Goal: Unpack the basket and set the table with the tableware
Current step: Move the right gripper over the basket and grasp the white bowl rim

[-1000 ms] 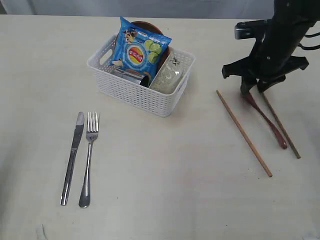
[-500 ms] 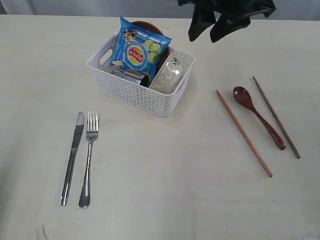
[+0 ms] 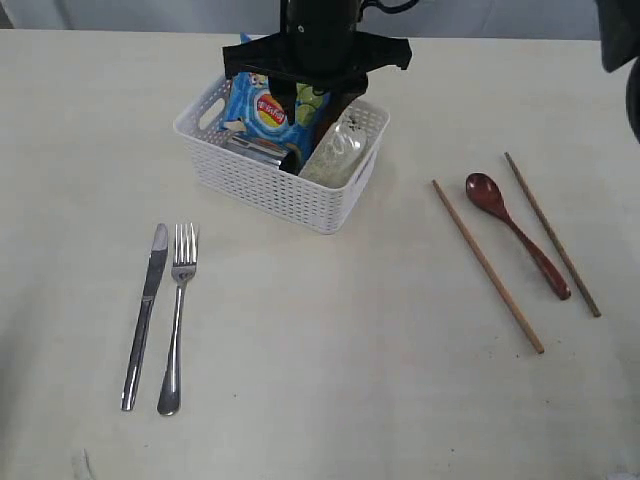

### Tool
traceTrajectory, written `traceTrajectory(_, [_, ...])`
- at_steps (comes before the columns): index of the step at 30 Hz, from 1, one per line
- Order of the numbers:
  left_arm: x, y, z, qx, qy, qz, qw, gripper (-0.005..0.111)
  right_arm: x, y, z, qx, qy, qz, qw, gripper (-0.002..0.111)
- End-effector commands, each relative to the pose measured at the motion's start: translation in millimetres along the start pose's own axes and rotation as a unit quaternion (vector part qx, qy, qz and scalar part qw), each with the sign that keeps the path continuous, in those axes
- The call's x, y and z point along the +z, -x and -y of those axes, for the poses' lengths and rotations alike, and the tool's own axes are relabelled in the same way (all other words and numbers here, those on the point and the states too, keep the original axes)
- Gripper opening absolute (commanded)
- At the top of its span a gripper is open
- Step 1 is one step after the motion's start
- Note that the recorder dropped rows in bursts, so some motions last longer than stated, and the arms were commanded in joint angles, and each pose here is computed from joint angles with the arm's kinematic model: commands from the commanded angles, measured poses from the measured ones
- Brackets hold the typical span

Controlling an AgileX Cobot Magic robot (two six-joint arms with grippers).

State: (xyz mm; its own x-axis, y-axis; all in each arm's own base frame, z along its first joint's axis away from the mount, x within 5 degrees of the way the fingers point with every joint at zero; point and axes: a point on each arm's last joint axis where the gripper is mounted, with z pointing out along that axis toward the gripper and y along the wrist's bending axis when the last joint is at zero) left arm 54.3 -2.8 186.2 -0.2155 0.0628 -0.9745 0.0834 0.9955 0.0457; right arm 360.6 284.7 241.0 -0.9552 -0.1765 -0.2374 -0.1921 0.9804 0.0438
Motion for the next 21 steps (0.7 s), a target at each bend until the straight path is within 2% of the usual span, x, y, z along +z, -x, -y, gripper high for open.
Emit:
traceTrajectory(1, [0.1, -0.4, 0.7, -0.005, -0.005, 0.003, 1.0, 0.0, 0.0, 3.7, 3.9, 0.006, -0.012, 0.007, 1.0, 0.047])
traceTrajectory(7, [0.1, -0.4, 0.7, -0.005, -0.005, 0.003, 1.0, 0.0, -27.7, 10.3, 3.7, -0.002, 0.002, 0.045, 0.999, 0.047])
traceTrajectory(13, [0.1, -0.4, 0.7, -0.005, -0.005, 0.003, 1.0, 0.0, -36.6, 11.2, 6.8, -0.005, -0.006, 0.06, 0.998, 0.046])
traceTrajectory(18, [0.1, -0.4, 0.7, -0.005, -0.005, 0.003, 1.0, 0.0, -36.1, 10.0, 22.4, -0.067, -0.091, 0.084, 0.99, 0.046])
traceTrajectory(21, [0.1, -0.4, 0.7, -0.005, -0.005, 0.003, 1.0, 0.0, -46.0, 5.4, 36.9, -0.059, -0.128, 0.098, 0.985, 0.046])
